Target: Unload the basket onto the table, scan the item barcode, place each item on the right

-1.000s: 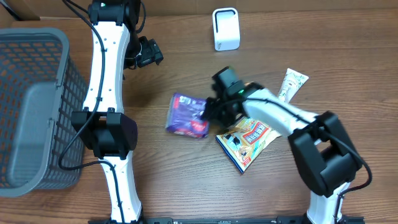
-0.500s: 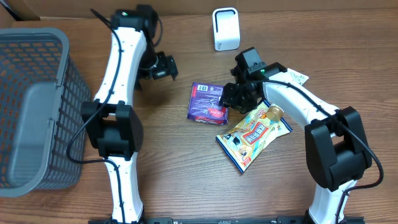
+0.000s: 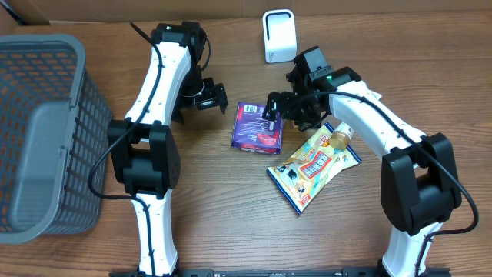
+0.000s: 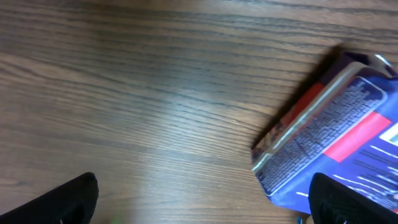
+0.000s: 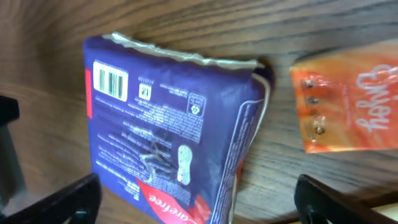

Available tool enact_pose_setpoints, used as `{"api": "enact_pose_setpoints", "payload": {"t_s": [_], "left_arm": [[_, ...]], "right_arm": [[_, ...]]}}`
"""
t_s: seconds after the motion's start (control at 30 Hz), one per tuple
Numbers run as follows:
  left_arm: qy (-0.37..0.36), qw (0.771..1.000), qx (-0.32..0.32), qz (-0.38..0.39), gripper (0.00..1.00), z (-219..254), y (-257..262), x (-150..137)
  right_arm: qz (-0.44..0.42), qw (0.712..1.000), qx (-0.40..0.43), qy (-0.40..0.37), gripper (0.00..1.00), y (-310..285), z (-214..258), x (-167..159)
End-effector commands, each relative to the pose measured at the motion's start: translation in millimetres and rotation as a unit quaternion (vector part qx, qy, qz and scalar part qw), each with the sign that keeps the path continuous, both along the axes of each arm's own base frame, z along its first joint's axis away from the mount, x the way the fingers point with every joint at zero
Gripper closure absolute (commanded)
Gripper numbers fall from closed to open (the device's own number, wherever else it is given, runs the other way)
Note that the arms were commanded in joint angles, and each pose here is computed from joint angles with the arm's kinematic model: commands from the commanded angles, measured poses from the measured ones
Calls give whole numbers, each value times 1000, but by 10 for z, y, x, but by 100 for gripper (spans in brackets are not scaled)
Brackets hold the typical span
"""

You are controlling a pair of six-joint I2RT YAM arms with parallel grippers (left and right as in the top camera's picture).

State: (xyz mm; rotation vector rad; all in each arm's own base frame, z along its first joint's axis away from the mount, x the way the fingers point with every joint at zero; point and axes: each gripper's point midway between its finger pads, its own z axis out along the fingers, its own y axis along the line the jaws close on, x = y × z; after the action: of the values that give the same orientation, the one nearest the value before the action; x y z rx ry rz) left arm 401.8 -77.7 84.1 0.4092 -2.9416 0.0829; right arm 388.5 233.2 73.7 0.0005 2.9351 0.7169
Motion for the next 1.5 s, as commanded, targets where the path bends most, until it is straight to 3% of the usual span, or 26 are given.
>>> {"api": "enact_pose_setpoints", "payload": {"t_s": [0.0, 0.3, 0.67, 0.73, 1.07, 1.2, 1.47], "left_arm": [[-2, 1000, -22, -10, 0, 30, -56, -8], [-5, 1000, -22, -11, 0, 28, -58, 6], [-5, 1000, -22, -11, 0, 27, -60, 7], [-5, 1000, -22, -11, 0, 27, -60, 7], [-8, 1000, -22, -11, 0, 26, -62, 19], [-11, 1000, -23, -13, 0, 24, -76, 32], [-10, 998, -47, -34, 0, 35, -174, 16]], "right_arm": [[1, 1000, -22, -13, 0, -6, -56, 19], [-20, 1000, -10, 7, 0, 10, -337, -103], [-7, 999, 28, 18, 12, 115, -401, -183], [-11, 1000, 16, 12, 17, 76, -421, -162], [-33, 993, -112, 7, 21, -327, -265, -100], [-32, 991, -131, 4, 21, -374, -83, -61], [-24, 995, -94, 2, 14, -232, 13, -27]]}}
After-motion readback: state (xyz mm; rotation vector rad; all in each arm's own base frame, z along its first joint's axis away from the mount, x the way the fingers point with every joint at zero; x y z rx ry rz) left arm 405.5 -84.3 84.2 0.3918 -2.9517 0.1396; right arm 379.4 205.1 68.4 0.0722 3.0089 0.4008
